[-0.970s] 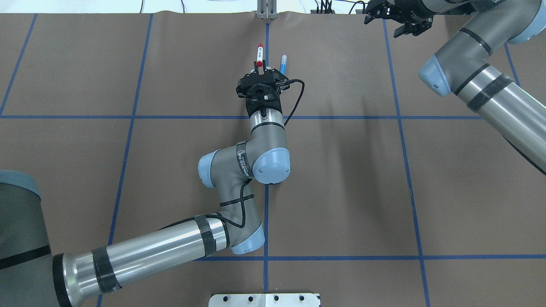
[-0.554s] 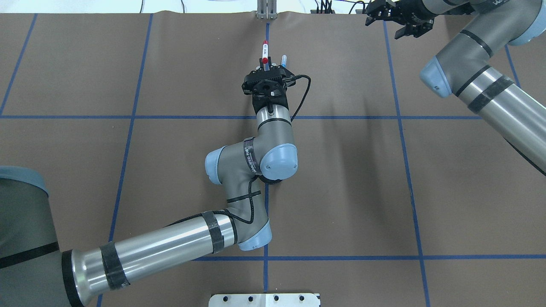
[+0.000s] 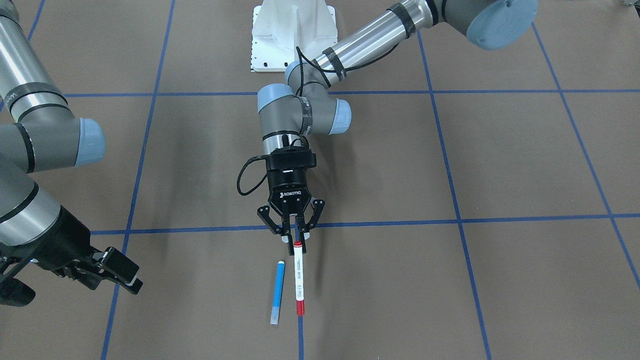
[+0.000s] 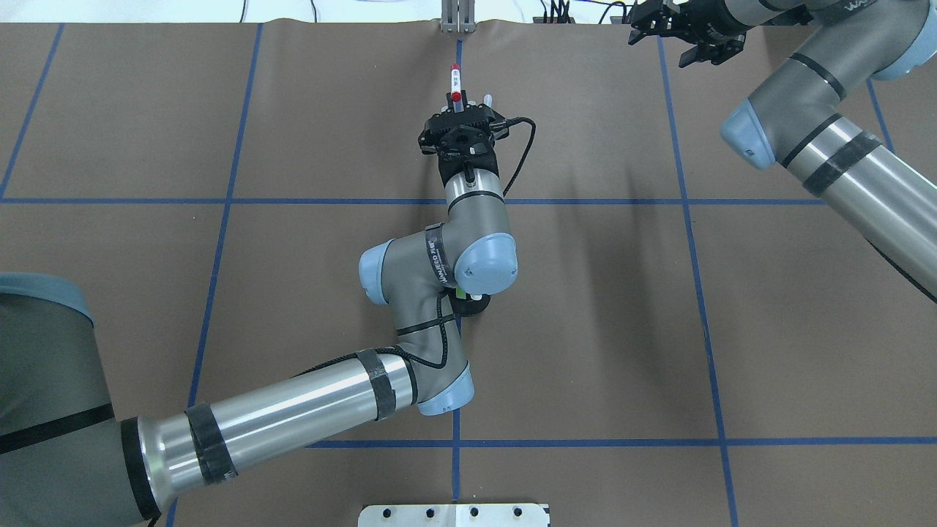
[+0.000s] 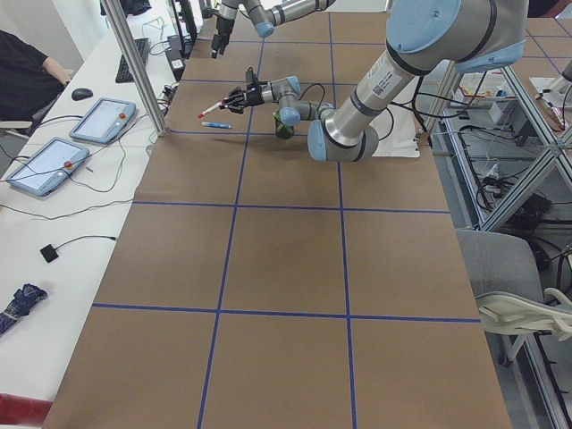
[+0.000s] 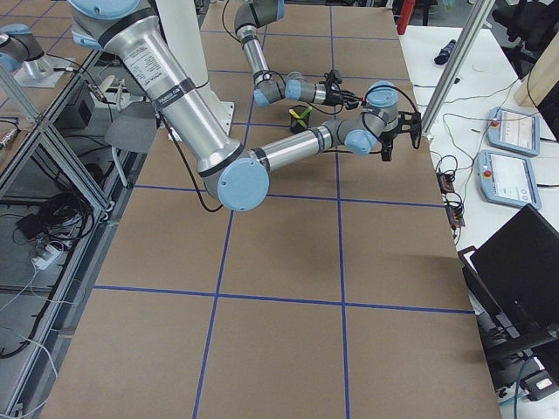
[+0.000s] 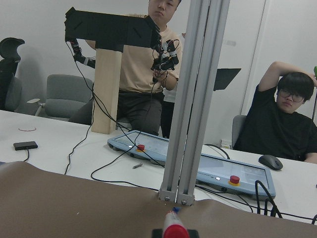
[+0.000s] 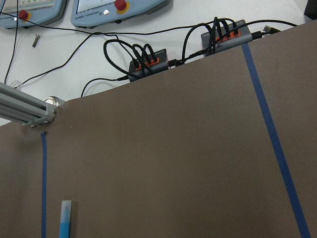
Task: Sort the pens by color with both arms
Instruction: 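Lower the red-capped marker beside the blue marker and open the left gripper, then raise the left gripper away while the right arm moves toward the cup, then move the right gripper over the pen cup and lower it, then close the right gripper on the green highlighter in the cup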
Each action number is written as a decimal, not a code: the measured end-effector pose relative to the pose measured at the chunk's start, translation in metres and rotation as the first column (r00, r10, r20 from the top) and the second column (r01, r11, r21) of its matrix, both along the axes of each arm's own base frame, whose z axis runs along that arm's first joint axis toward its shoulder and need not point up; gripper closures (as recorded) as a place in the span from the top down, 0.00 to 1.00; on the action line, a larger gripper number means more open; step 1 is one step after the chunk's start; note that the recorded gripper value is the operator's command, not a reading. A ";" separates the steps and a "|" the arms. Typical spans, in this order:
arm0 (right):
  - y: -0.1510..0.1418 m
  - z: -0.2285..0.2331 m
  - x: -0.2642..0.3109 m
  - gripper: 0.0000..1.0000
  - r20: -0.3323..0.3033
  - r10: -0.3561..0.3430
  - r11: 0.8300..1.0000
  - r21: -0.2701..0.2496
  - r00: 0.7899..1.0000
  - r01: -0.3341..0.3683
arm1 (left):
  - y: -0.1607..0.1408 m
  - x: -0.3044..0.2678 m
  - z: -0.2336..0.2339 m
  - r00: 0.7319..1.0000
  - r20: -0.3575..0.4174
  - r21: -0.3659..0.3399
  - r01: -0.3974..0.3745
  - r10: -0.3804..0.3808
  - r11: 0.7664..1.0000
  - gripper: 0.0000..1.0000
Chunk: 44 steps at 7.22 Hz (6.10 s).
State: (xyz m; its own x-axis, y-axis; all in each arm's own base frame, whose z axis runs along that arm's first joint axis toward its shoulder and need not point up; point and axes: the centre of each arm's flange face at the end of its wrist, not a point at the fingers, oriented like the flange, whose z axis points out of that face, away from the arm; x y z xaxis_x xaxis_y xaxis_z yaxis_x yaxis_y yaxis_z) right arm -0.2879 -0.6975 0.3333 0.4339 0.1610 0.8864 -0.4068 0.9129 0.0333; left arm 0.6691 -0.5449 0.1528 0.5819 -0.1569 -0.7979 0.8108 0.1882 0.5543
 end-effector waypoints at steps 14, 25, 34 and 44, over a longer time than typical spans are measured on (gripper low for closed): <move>0.087 -0.100 -0.040 1.00 0.063 -0.258 0.942 -0.207 0.964 0.265 | -0.138 -0.257 0.028 0.857 -0.030 -0.131 -0.513 0.514 0.848 1.00; 0.170 -0.208 -0.269 0.81 -0.085 -0.522 0.802 -0.389 0.849 0.454 | -0.143 -0.367 0.157 0.703 -0.066 -0.217 -0.703 0.708 0.678 1.00; 0.172 -0.184 -0.281 0.60 -0.147 -0.584 0.792 -0.317 0.798 0.522 | -0.141 -0.367 0.157 0.703 -0.062 -0.203 -0.704 0.708 0.681 1.00; 0.172 -0.184 -0.287 0.48 -0.146 -0.595 0.793 -0.270 0.791 0.546 | -0.142 -0.368 0.156 0.705 -0.062 -0.201 -0.702 0.707 0.683 1.00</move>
